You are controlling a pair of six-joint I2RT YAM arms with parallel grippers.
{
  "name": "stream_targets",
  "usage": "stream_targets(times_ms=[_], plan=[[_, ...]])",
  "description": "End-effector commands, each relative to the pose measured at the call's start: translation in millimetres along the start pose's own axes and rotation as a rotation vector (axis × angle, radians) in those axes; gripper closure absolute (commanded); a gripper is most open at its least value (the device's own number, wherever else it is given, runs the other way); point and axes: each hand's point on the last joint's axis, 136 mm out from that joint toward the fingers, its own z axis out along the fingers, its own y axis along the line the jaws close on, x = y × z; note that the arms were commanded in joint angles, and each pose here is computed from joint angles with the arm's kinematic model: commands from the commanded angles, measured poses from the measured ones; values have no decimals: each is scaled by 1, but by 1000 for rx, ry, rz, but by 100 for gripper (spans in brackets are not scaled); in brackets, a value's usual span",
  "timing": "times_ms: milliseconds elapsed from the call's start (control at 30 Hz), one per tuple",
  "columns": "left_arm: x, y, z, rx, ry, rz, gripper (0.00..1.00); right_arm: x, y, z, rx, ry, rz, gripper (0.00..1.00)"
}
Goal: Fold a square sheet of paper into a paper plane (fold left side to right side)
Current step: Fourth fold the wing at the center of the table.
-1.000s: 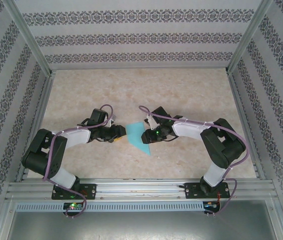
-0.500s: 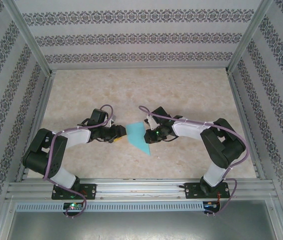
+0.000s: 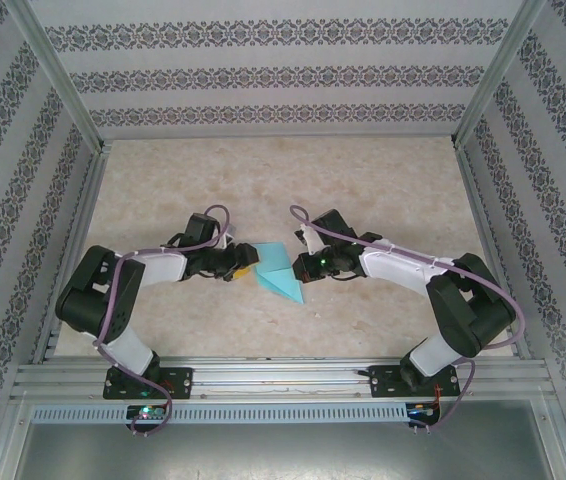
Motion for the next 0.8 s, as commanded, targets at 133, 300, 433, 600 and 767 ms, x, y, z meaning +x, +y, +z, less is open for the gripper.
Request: stream_targets(times_ms=[133,300,433,600,767], plan=[[-23,-23,13,120,-13,-4,56,-1,1,-5,-25,-21,10,100],[-24,-21,16,107,-17,6,79,2,-4,-4,-6,-13,24,96],[-23,-25,13,101,-21,22,88,1,-12,-10,62,-16,25,75],[-23,-36,7,115,-33,32,88,0,-17,-29,257,-38,-53,60],[-21,-43,4,119,-33,44,81,10,3,-29,394,-53,-164,53]])
